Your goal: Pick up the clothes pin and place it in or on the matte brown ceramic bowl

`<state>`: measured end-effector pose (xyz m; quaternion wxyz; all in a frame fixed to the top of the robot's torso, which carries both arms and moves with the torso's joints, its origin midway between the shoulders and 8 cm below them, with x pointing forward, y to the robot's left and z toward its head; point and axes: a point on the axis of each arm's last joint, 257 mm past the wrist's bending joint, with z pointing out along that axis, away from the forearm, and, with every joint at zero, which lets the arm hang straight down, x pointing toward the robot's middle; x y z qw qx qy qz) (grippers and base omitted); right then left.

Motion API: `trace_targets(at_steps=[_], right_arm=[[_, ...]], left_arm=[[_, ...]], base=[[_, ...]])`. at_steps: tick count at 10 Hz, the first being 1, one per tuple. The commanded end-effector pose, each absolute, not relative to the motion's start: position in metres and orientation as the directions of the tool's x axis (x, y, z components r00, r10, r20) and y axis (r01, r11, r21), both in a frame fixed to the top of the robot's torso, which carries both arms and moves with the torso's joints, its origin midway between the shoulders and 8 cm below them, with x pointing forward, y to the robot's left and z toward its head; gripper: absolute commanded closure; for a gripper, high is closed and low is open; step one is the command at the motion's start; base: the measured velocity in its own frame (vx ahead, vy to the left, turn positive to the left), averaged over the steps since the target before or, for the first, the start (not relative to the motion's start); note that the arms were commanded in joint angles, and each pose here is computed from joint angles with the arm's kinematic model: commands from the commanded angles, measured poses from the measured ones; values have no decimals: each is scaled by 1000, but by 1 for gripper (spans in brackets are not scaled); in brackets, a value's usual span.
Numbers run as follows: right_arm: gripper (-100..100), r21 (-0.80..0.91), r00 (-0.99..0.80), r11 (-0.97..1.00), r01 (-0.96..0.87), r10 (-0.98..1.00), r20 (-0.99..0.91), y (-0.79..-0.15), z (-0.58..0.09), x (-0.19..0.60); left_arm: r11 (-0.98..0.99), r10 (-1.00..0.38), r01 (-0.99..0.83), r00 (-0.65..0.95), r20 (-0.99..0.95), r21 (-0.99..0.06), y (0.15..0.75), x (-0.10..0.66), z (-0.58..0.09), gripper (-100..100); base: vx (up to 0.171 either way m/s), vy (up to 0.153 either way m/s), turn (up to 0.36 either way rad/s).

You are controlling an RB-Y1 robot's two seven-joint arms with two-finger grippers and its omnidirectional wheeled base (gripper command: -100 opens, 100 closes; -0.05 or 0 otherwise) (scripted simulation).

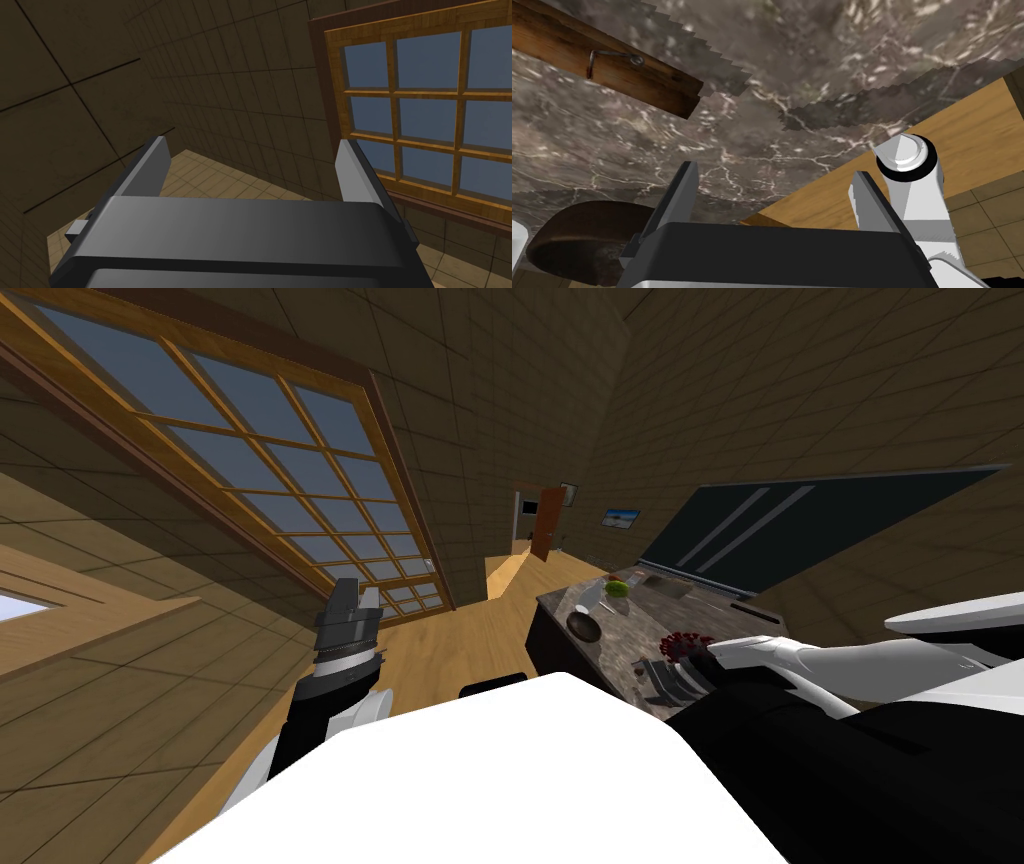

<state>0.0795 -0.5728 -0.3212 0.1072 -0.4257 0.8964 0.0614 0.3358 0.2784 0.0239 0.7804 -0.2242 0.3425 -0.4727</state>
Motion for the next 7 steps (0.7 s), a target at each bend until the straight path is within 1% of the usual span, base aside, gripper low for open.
trace_targets(at_steps=[1, 4, 5, 6, 7], right_arm=[[-100, 2, -535, 551, -835, -809, -243, -573, -321, 83], [-100, -17, -439, 456, -890, -866, -238, -574, -321, 85], [-100, -28, -373, 389, -921, -898, -232, -576, -322, 87], [-100, -31, -361, 378, -925, -904, -231, -576, -322, 87], [-100, -41, -294, 310, -950, -929, -224, -577, -322, 88]], left_arm=[[453, -891, 584, 319, -323, -674, 278, 336, 24, 0], [453, -891, 584, 319, -323, -674, 278, 336, 24, 0], [453, -891, 584, 319, -323, -674, 278, 336, 24, 0], [453, -891, 584, 319, -323, -674, 278, 336, 24, 0], [453, -891, 584, 319, -323, -674, 278, 336, 24, 0]], base=[[-3, -32, 6], [1, -28, 5], [1, -31, 4], [0, -26, 5], [-2, -37, 4]])
